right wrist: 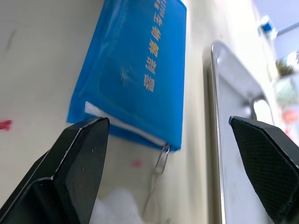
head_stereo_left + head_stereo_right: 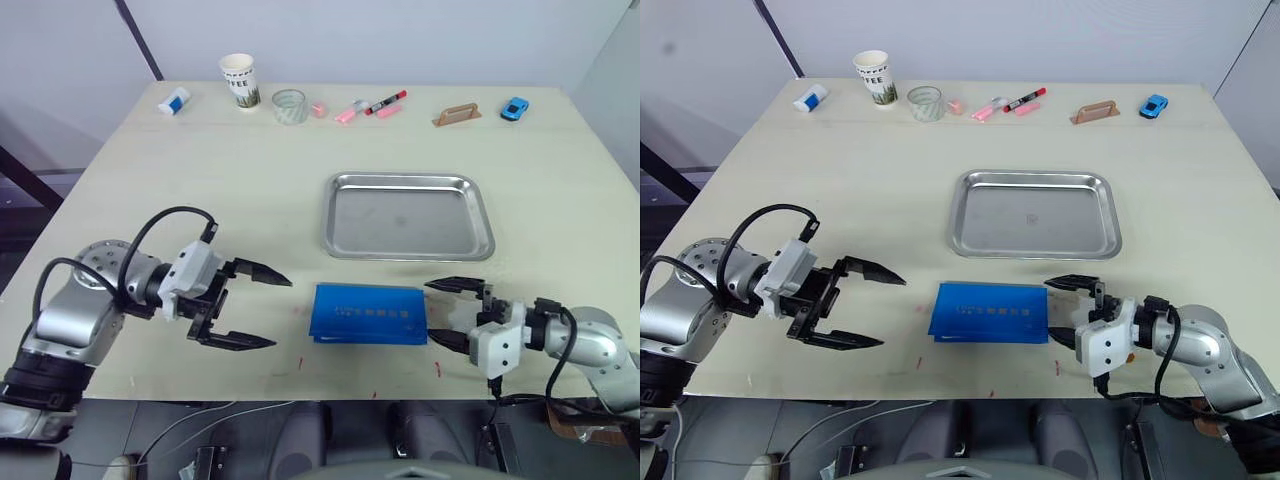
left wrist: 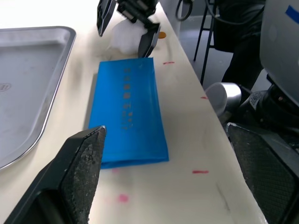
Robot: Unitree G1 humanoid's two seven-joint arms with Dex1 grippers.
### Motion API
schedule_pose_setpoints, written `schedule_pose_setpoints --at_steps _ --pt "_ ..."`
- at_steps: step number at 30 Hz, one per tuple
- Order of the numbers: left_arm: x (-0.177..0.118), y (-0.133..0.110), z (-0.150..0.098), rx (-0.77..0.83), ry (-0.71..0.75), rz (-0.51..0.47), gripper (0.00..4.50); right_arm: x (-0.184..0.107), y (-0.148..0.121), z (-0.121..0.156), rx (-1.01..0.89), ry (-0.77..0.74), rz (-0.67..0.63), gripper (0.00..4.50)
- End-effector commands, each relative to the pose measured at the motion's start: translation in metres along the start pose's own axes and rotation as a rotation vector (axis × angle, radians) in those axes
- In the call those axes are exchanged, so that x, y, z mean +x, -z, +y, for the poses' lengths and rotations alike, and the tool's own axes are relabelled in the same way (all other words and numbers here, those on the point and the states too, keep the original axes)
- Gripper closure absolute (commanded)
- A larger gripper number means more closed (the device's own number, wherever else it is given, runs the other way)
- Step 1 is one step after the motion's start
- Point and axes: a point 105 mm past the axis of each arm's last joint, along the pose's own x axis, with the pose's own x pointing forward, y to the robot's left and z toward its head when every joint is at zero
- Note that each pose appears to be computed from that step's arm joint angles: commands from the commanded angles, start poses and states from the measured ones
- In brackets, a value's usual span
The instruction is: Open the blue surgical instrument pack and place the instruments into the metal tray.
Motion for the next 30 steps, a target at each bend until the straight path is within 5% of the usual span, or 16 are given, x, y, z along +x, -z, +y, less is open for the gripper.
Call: schedule_pose_setpoints --at_steps 1,9,13,19,30 --pt "0.002 -0.008 -0.004 0.033 0.057 -0.018 0.03 0.003 -0.006 -0.005 -0.084 0.019 -0.037 0.00" --pt "0.003 -0.009 0.000 0.039 0.047 -0.021 0.03 0.012 -0.012 0.002 -0.140 -0.006 -0.096 0.00" --pt "0.004 -0.008 0.002 0.046 0.045 -0.024 0.00 0.015 -0.014 0.004 -0.151 -0.009 -0.115 1.33" --pt "0.005 -0.007 0.003 0.047 0.043 -0.023 0.00 0.012 -0.012 0.008 -0.147 -0.024 -0.118 4.44" --pt "0.004 -0.008 0.004 0.044 0.025 -0.042 0.00 0.000 -0.018 -0.008 0.048 0.023 -0.199 4.48"
